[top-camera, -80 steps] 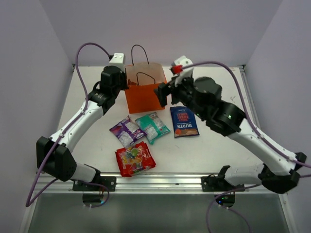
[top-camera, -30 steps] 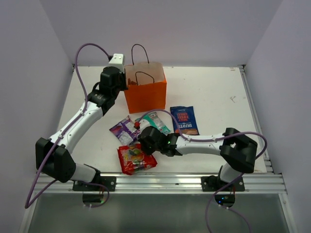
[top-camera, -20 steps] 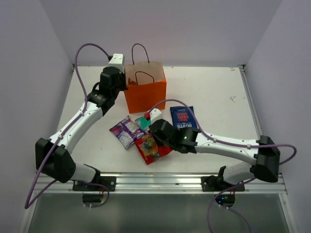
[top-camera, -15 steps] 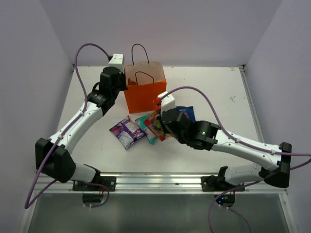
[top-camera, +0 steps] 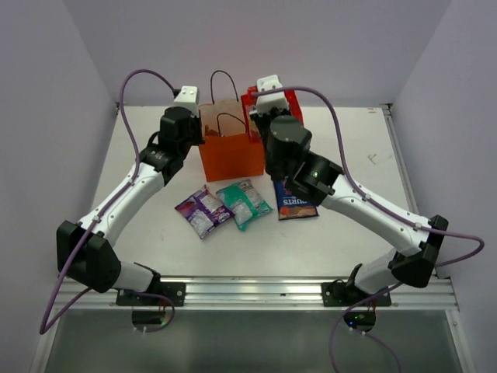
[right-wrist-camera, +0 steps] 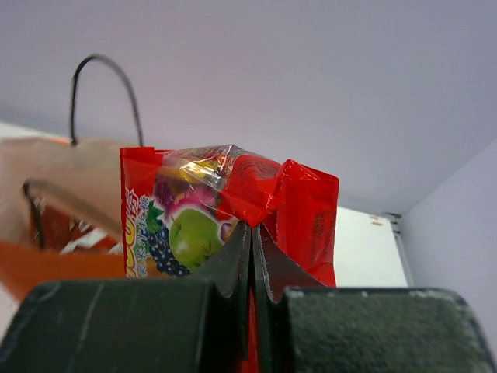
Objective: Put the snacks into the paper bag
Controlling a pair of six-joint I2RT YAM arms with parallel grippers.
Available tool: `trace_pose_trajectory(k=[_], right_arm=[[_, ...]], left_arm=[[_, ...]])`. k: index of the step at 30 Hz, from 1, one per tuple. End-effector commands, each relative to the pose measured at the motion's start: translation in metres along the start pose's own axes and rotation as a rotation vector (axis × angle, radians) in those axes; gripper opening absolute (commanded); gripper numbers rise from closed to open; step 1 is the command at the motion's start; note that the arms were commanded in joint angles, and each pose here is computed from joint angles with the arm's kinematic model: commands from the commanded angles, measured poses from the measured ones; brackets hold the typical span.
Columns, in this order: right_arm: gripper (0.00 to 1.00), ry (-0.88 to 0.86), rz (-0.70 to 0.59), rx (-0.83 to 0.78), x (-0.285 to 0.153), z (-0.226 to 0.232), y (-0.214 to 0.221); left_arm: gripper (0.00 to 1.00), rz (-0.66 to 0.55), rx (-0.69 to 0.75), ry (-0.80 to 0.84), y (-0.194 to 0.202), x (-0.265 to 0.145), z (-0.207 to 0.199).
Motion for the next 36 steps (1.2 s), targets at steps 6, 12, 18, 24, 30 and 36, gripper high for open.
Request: trace_pose_trajectory(k=[6,12,18,24,30,36], right_arm=[[0.0,0.179,-0.261,0.137,0.046,-0.034,-0.101],[0.0,0.095,-0.259,0.124,0.075,0.004,-0.1],[0.0,-0.005,-0.185,0.146,0.086,0.038,-0.066],[0.0,-0.093,-0.103,0.103,0.093,0.069,-0.022],[0.0,-0.194,-0.048,0.074,0.103,0.097,0.0],[0.11,-0.273,0.017,0.013,0.113,0.125,0.025]], left_arm=[[0.0,-0.034,0.014,0.021,-0.004,-0.003,-0.002],[0.0,-0.037,0.014,0.023,-0.004,-0.002,-0.003],[0.0,-0.033,0.021,0.018,-0.004,-0.002,-0.001],[0.0,-0.036,0.02,0.015,-0.005,-0.003,-0.001],[0.0,-0.038,0.021,0.012,-0.005,-0.003,0.0],[0.0,-0.038,0.024,0.011,-0.005,-0.004,0.0]])
Point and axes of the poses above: each gripper's point midway between its finger pads, its own x axis out along the fingers, its own z axis along the line the jaws close on, y = z × x, the point moved 8 cm from there along -x, back along the fingers, and after that the axes turned 2 degrees about x, right-handed, at the moved point
